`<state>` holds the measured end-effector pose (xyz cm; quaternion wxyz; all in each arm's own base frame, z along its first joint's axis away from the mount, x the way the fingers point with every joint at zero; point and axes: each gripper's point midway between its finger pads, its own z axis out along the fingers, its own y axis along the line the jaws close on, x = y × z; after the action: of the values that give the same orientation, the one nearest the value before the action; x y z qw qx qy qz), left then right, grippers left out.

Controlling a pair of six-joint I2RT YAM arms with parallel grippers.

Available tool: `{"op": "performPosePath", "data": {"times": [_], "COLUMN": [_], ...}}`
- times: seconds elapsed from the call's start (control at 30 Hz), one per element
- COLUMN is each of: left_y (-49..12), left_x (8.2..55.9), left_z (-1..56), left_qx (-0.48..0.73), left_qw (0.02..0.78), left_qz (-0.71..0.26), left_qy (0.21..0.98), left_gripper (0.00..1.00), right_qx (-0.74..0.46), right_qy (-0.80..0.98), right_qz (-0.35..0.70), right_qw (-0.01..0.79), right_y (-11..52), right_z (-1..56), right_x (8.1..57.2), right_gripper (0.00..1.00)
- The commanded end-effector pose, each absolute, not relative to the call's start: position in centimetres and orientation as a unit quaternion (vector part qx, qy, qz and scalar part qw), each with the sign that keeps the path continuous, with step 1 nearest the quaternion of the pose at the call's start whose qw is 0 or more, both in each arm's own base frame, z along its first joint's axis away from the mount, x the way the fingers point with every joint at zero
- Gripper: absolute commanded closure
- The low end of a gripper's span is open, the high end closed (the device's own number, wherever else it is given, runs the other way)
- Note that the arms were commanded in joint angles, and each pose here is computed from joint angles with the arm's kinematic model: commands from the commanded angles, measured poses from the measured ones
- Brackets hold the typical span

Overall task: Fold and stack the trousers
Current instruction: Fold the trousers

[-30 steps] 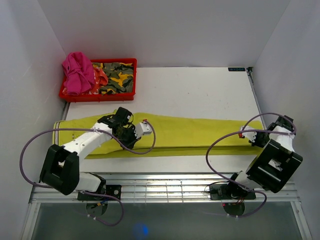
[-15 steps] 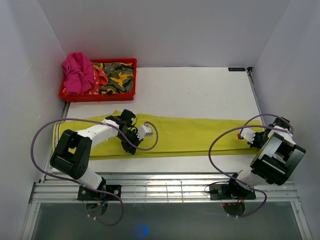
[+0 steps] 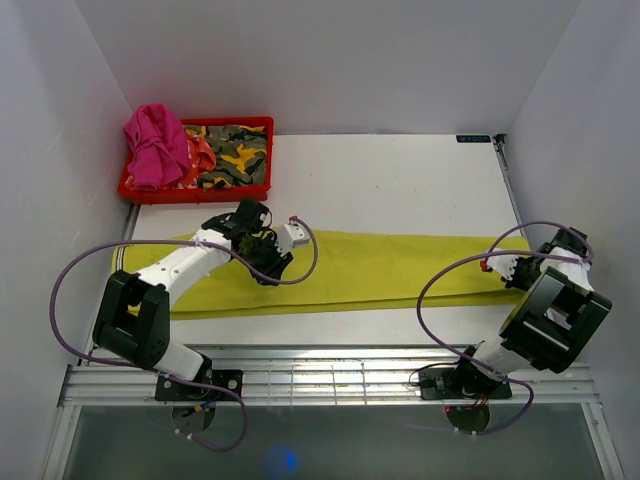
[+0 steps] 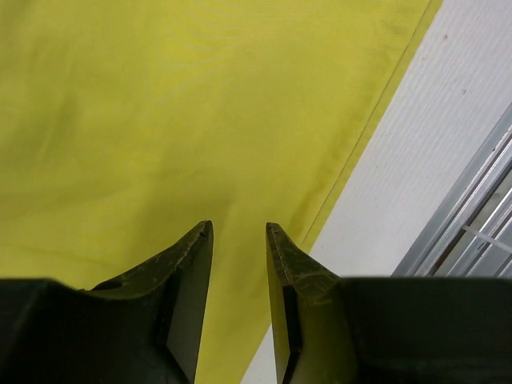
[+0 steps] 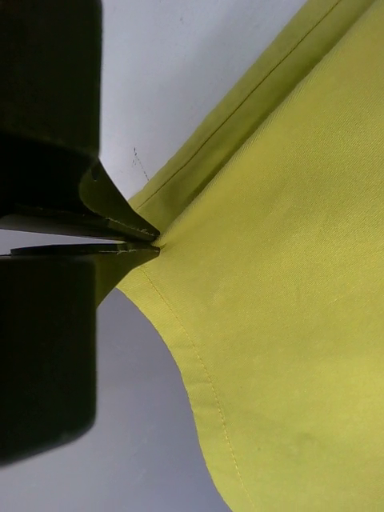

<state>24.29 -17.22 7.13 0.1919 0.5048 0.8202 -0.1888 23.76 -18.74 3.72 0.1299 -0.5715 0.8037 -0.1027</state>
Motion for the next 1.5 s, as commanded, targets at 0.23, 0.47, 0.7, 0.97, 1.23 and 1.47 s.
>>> {"op": "performPosePath", "data": {"times": [0.23, 0.47, 0.7, 0.97, 1.23, 1.47], "left_y": [-18.1, -17.0, -15.2, -14.8, -14.4, -13.7], "left_x": [21.7, 19.9, 19.4, 18.5, 17.9, 18.1], "left_z": [6.4, 3.6, 0.3, -1.5, -2.1, -2.3], "left_qx": [0.510, 0.516, 0.506, 0.481, 0.465, 0.454], "left_qw": [0.174, 0.140, 0.106, 0.074, 0.057, 0.050], "left_qz": [-0.238, -0.224, -0.186, -0.188, -0.192, -0.191], "left_qy": [0.808, 0.815, 0.835, 0.853, 0.862, 0.869], "left_gripper": [0.55, 0.59, 0.86, 1.00, 1.00, 1.00], "right_qx": [-0.571, -0.572, -0.573, -0.570, -0.582, -0.579], "right_qy": [0.795, 0.795, 0.793, 0.792, 0.787, 0.798], "right_qz": [-0.139, -0.140, -0.145, -0.159, -0.161, -0.132], "right_qw": [0.151, 0.145, 0.145, 0.148, 0.126, 0.102], "right_y": [-19.5, -19.5, -19.6, -20.3, -20.2, -20.2], "right_z": [7.7, 7.8, 8.4, 11.3, 12.5, 8.2], "right_x": [25.4, 25.3, 25.7, 26.6, 24.6, 22.3], "right_gripper": [0.92, 0.92, 0.92, 0.92, 0.92, 0.92]}}
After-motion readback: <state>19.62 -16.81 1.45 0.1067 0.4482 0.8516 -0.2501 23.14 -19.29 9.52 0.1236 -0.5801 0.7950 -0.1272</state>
